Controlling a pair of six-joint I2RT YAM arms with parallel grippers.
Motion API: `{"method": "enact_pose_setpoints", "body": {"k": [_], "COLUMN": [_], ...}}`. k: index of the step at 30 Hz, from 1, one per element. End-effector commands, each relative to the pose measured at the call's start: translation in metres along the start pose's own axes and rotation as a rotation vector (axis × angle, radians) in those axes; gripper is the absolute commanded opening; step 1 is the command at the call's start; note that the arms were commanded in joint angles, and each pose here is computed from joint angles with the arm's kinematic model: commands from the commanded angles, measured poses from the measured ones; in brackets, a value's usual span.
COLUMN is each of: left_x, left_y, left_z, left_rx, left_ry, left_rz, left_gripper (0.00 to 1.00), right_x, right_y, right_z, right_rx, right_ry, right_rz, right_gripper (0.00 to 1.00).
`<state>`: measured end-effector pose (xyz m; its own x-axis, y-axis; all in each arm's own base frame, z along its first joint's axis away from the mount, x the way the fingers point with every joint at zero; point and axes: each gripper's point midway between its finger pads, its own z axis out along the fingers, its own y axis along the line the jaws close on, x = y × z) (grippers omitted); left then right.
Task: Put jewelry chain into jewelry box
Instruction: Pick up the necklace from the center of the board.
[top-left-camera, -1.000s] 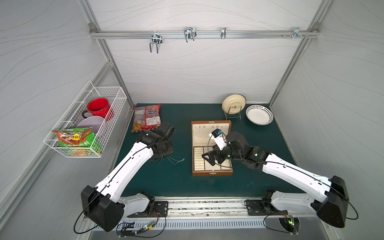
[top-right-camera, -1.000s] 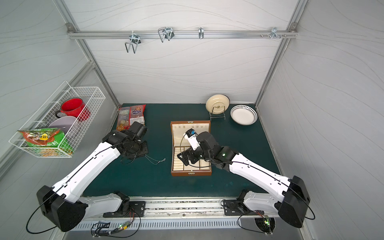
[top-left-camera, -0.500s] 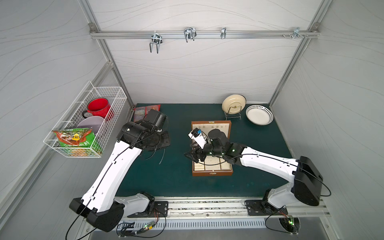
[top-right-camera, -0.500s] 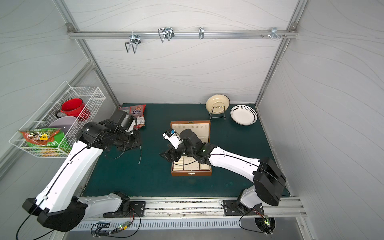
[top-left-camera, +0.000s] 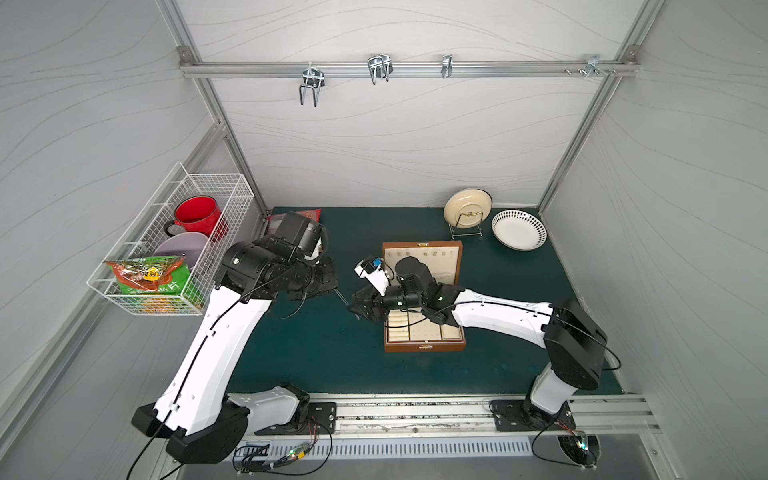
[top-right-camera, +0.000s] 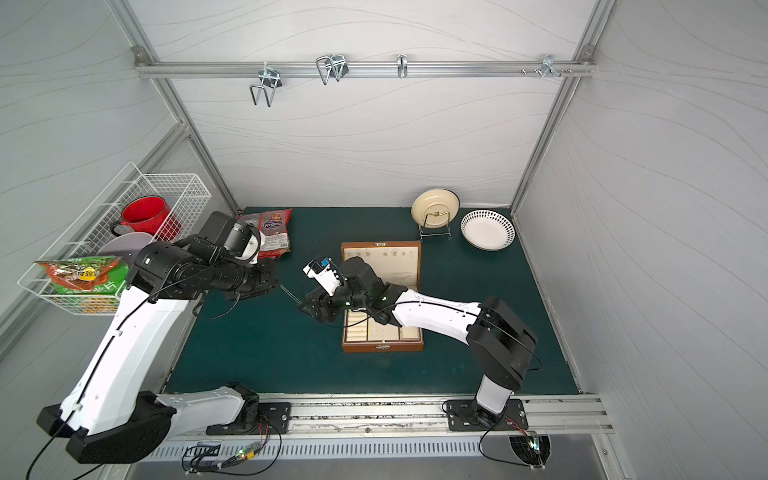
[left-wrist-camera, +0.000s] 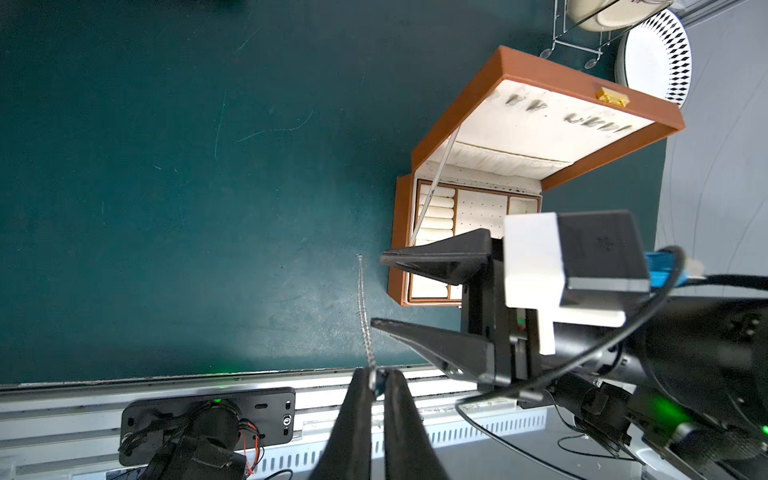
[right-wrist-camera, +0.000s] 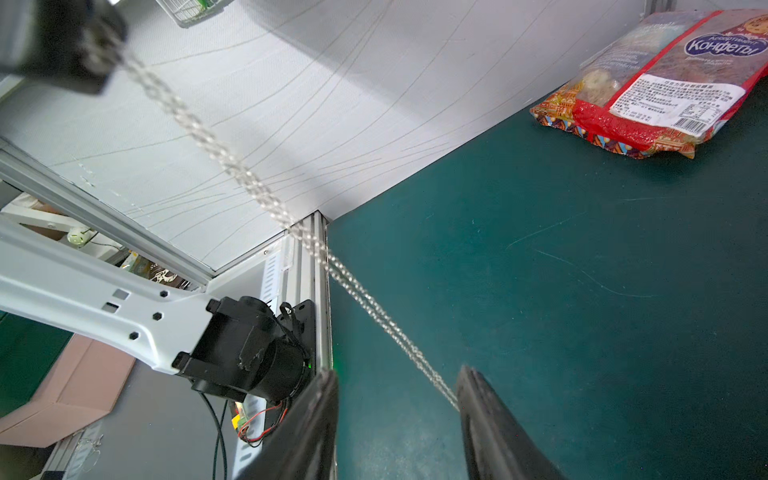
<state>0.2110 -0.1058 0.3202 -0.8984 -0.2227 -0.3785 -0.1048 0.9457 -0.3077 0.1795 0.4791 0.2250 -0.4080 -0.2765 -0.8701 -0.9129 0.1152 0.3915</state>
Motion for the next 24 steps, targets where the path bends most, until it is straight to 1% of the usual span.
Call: {"method": "enact_pose_setpoints", "body": {"k": [1,9,15,18,23,24], "left_x": [-0.002,-0.001,0.001,0.002,0.002,0.002], "left_y": [-0.009,-0.008,-0.01,-0.011,-0.012,-0.013], "left_z": [-0.01,-0.012,-0.014,-0.015,-0.016,-0.016], "left_rx": [0.047,0.054,0.066,0.075,0.086,0.09], "left_ry": [-0.015,-0.018,-0.018,-0.017,-0.02,-0.02], "left_rz": [0.021,0.018,0.011,0.006,0.002,0.001], "left_gripper": [0.11,0.11,0.11,0.11,0.11,0.11], "right_x": [-0.021,-0.015,-0.014,-0.015,-0.014,-0.014], "right_y": [0.013,0.031,0.032,0.03,0.028,0.027], "right_z": [0.006,0.02,0.027,0.028,0.029,0.029], "right_rx": [-0.06,-0.104,-0.109,-0.101,-0.09,-0.09], "right_ry": [-0.059,-0.048,-0.045,-0.046,-0.044,-0.046], "right_rz": [-0.02,-0.049,-0.047,-0.049,-0.052,-0.051], "right_gripper": [0.5,0.49,0.47,0.44,0.33,0.33]}}
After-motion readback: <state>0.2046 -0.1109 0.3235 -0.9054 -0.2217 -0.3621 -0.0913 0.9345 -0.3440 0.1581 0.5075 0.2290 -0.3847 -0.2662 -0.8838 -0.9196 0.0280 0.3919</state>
